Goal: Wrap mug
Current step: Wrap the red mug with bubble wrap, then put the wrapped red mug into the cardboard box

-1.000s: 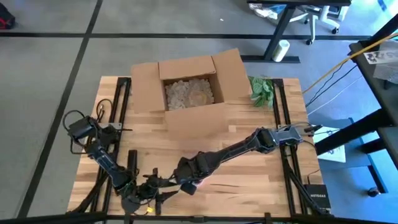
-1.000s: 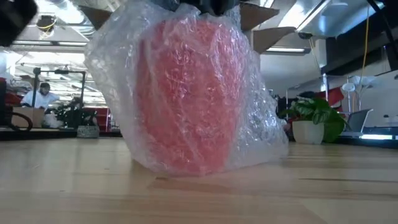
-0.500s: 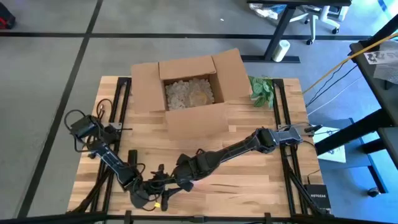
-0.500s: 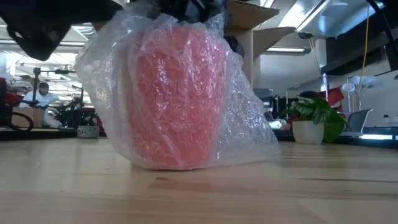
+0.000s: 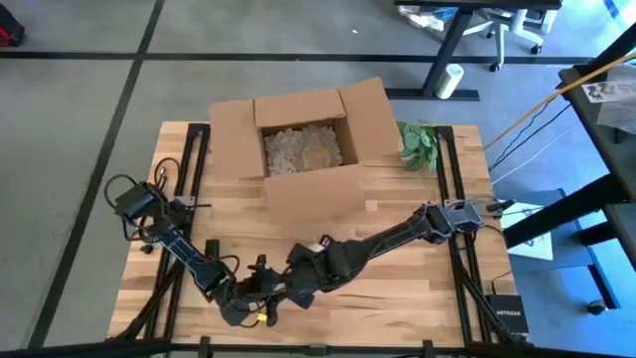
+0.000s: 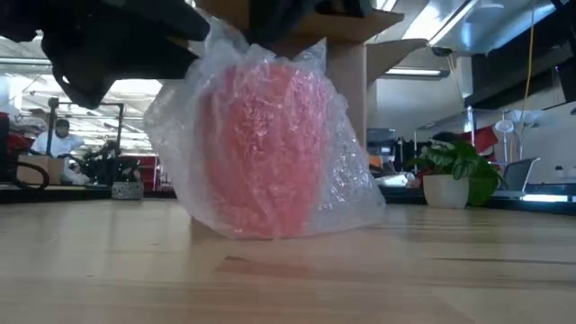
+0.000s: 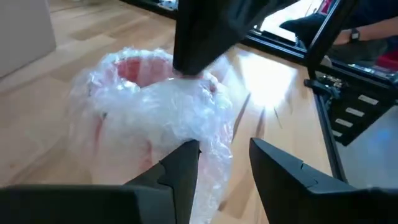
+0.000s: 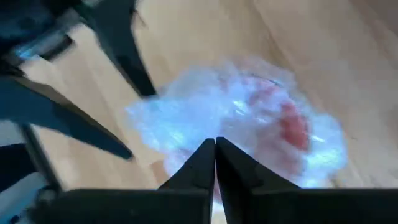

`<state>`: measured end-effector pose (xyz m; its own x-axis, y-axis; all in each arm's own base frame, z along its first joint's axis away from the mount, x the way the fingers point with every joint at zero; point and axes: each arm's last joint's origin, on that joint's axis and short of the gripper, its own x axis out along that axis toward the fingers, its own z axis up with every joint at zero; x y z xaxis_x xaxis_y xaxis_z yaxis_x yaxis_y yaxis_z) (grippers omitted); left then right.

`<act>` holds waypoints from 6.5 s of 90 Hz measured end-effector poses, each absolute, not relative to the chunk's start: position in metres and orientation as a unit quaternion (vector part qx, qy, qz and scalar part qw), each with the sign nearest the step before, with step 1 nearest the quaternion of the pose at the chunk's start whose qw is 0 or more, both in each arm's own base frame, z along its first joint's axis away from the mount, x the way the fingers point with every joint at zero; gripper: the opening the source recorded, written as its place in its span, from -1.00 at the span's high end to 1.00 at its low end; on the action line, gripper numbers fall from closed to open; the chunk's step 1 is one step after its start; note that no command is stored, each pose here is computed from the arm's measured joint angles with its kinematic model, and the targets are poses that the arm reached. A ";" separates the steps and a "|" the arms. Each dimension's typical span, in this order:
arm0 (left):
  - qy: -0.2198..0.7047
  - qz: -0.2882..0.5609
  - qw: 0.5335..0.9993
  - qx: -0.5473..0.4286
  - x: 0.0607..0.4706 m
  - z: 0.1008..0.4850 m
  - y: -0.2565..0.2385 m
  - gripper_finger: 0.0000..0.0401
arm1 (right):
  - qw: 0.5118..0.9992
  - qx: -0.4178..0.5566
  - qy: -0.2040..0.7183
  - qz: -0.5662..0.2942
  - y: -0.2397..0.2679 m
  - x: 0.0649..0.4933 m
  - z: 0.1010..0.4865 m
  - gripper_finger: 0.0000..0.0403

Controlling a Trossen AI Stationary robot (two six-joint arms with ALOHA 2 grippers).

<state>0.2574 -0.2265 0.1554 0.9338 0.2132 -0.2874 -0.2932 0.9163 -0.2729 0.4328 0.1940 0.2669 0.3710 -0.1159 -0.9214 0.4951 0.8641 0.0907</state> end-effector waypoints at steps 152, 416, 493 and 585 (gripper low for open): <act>0.106 0.175 0.971 -0.125 0.260 0.157 -0.220 0.36 | 0.792 0.197 0.542 -0.200 0.185 0.436 0.265 1.00; 0.009 0.170 0.974 -0.151 0.152 0.142 -0.275 0.36 | 0.839 0.108 0.530 -0.055 0.197 0.429 0.286 0.18; 0.011 0.169 0.974 -0.153 0.152 0.142 -0.275 0.36 | 0.795 0.130 0.591 -0.053 0.168 0.437 0.184 0.90; 0.129 0.149 0.971 -0.138 0.173 0.140 -0.252 0.36 | 0.937 0.076 0.330 -0.086 0.181 0.376 0.408 0.98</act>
<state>0.1726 -0.2518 0.1400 0.9219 0.2541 -0.2924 -0.3256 0.9173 -0.2292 0.3756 0.1806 0.4082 0.7676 -0.1107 -0.6312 0.2111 0.9737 0.0860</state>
